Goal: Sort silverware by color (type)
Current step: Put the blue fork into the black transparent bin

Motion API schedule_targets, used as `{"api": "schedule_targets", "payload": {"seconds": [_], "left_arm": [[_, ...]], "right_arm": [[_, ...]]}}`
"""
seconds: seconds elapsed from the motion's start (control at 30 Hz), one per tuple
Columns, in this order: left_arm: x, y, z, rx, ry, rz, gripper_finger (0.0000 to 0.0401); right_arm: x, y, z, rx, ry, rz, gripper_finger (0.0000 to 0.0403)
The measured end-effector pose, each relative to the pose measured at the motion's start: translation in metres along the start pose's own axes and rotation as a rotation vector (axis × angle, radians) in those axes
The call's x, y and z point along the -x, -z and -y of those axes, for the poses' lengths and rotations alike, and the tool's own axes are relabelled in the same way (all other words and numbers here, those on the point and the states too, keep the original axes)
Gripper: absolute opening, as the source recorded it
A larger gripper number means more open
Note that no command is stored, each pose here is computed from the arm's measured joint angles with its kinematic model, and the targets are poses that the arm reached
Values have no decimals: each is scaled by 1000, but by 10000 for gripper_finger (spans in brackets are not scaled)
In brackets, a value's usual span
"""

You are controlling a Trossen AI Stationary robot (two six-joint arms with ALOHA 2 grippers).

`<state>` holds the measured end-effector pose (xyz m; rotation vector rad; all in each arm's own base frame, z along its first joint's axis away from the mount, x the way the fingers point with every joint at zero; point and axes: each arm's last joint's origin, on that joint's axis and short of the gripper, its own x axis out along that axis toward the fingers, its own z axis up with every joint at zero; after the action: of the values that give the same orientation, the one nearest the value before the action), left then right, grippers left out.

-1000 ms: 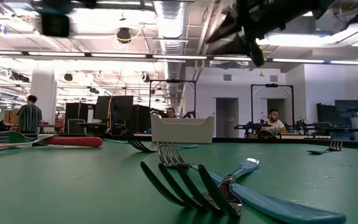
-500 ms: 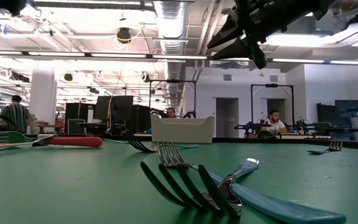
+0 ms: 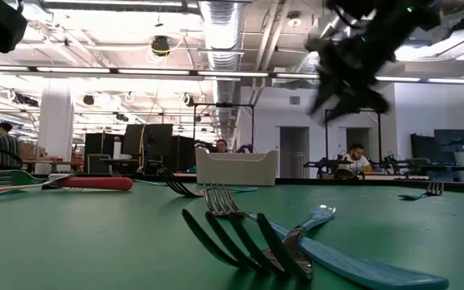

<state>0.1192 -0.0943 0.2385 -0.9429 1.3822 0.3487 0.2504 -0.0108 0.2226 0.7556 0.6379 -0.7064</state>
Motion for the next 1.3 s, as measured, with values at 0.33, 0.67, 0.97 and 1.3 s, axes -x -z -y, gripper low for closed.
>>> {"api": "schedule_targets", "payload": {"seconds": [0.33, 0.67, 0.97, 1.3], "left_arm": [[4, -20, 9, 73, 96, 278, 169], [11, -38, 17, 98, 170, 547, 169], [12, -46, 15, 95, 144, 599, 169], [13, -49, 16, 92, 156, 603, 169]], "right_arm": [[6, 13, 45, -310, 423, -208, 168], [1, 40, 63, -460, 555, -366, 168], [-28, 55, 68, -534, 664, -391, 168], [-49, 59, 64, -391, 641, -444, 90]]}}
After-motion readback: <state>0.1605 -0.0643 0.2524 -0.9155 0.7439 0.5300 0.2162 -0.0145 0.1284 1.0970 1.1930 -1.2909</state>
